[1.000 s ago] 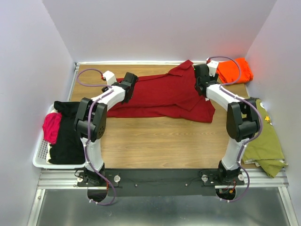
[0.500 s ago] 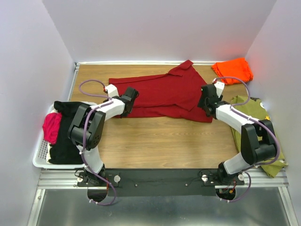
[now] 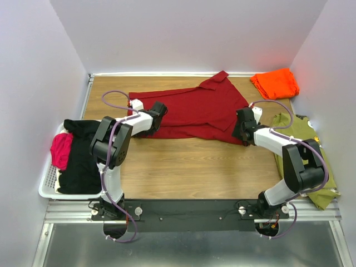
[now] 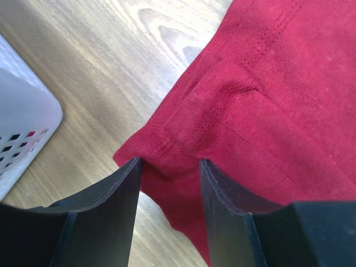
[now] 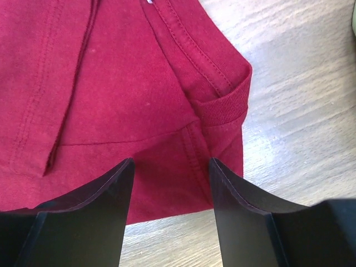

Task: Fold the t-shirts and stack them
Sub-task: Fold the flattened tshirt in 1/3 of the way

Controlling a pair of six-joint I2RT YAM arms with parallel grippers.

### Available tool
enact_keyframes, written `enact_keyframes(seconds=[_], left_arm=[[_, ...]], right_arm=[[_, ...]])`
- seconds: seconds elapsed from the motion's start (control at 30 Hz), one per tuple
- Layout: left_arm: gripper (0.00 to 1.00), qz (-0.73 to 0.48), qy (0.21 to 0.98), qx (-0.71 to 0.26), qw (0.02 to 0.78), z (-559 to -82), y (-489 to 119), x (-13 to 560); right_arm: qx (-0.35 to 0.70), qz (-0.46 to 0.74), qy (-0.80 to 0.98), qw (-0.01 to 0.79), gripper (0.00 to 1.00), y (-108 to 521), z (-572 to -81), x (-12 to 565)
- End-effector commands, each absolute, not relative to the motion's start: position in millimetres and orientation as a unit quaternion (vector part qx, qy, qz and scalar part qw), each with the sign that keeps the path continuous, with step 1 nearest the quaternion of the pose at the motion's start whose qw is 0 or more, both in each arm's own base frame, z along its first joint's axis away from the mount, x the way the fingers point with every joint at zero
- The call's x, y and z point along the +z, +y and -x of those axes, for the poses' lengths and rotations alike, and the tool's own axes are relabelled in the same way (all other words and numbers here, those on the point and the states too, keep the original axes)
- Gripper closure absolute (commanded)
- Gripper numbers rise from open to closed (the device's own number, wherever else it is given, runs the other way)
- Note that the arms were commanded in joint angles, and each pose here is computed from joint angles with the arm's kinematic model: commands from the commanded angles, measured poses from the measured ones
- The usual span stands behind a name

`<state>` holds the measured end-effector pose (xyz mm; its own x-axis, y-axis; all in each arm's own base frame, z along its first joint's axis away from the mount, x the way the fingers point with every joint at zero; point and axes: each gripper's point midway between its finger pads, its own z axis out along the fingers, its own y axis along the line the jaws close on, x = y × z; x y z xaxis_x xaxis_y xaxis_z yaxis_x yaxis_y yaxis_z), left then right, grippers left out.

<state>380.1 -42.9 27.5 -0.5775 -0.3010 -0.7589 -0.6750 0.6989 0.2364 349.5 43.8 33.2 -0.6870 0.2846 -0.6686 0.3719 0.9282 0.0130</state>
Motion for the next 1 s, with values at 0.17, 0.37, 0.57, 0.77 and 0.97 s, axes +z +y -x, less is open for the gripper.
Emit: enact_keyframes(seconds=[0.17, 0.37, 0.57, 0.77, 0.97], left_arm=[[0.41, 0.27, 0.878, 0.262, 0.295, -349.4, -41.6, 3.5], [0.41, 0.293, 0.866, 0.295, 0.279, -321.8, -24.7, 9.3], [0.41, 0.327, 0.85, 0.303, 0.281, -305.4, -16.6, 14.6], [0.4, 0.335, 0.855, 0.293, 0.266, -294.0, -17.9, 12.8], [0.4, 0.364, 0.842, 0.278, 0.285, -289.4, -15.4, 32.0]], right_arm=[[-0.142, -0.193, 0.93, 0.278, 0.36, 23.6, -326.2, 17.4], [-0.194, -0.184, 0.931, 0.249, 0.35, 6.1, -315.5, 14.5], [-0.241, -0.197, 0.924, 0.222, 0.35, -15.7, -297.8, 8.0], [-0.261, -0.225, 0.915, 0.211, 0.35, -28.9, -290.3, 7.3], [-0.27, -0.248, 0.901, 0.23, 0.35, -35.1, -288.3, 20.0]])
